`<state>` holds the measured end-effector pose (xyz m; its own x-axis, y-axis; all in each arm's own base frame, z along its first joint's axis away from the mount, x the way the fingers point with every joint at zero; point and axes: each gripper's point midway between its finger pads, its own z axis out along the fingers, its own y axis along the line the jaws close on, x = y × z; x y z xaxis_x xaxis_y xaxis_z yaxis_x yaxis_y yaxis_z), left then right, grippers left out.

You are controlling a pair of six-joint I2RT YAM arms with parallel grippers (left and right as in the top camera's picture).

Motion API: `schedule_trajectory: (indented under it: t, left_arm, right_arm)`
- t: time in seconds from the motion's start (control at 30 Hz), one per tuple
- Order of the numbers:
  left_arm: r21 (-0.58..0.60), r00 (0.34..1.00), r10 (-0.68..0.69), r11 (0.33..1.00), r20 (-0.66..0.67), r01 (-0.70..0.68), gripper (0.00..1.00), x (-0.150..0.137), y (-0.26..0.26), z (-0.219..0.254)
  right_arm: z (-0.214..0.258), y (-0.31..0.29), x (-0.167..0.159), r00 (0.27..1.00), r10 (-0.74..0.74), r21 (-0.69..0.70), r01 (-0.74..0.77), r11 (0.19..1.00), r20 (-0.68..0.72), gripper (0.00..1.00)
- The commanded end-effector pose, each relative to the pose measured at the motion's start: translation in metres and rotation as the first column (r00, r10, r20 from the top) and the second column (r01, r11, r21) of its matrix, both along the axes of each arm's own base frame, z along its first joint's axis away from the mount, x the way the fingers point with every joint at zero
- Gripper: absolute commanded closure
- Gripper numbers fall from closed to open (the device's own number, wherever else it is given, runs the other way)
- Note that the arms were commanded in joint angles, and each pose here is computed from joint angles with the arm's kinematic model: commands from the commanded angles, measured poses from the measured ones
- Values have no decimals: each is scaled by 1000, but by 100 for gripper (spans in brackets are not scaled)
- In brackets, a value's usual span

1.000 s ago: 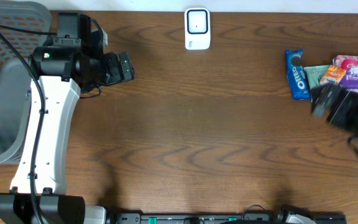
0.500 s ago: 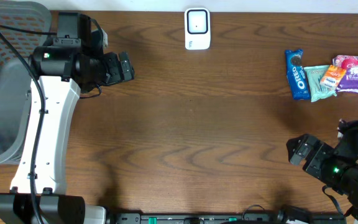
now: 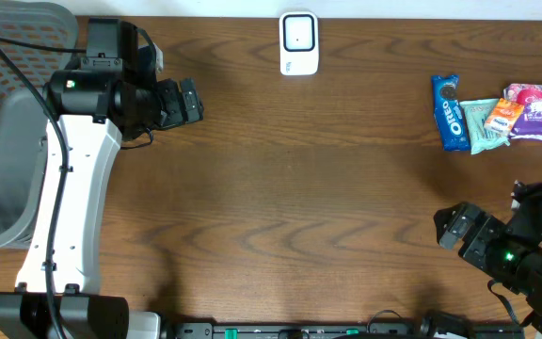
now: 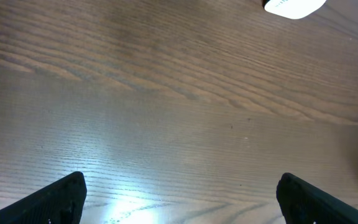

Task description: Scan the item barcode

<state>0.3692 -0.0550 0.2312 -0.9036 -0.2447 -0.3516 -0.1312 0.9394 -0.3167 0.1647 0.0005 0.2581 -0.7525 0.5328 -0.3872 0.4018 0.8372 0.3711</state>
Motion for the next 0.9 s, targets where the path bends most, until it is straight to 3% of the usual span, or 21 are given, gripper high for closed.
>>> schedule_trajectory:
  t: [0.0, 0.2, 0.3, 0.47, 0.87]
  left_arm:
    - [14, 1000, -5, 1000, -2, 5, 2, 0, 2, -2]
    - [14, 1000, -5, 1000, -2, 5, 2, 0, 2, -2]
    - [14, 1000, -5, 1000, -2, 5, 2, 0, 2, -2]
    - [14, 1000, -5, 1000, -2, 5, 2, 0, 2, -2]
    - [14, 1000, -5, 1000, -2, 5, 2, 0, 2, -2]
  right_arm:
    - [-8, -2, 3, 1000, 2, -14, -2, 1000, -8, 1]
    - [-36, 0, 19, 998, 68, -31, -68, 997, -7, 1]
    - [-47, 8, 33, 988, 142, -54, -138, 989, 65, 1]
    - [-51, 49, 53, 845, 440, -149, -414, 898, 305, 1]
    - [-74, 60, 56, 659, 491, -312, -379, 871, 570, 1]
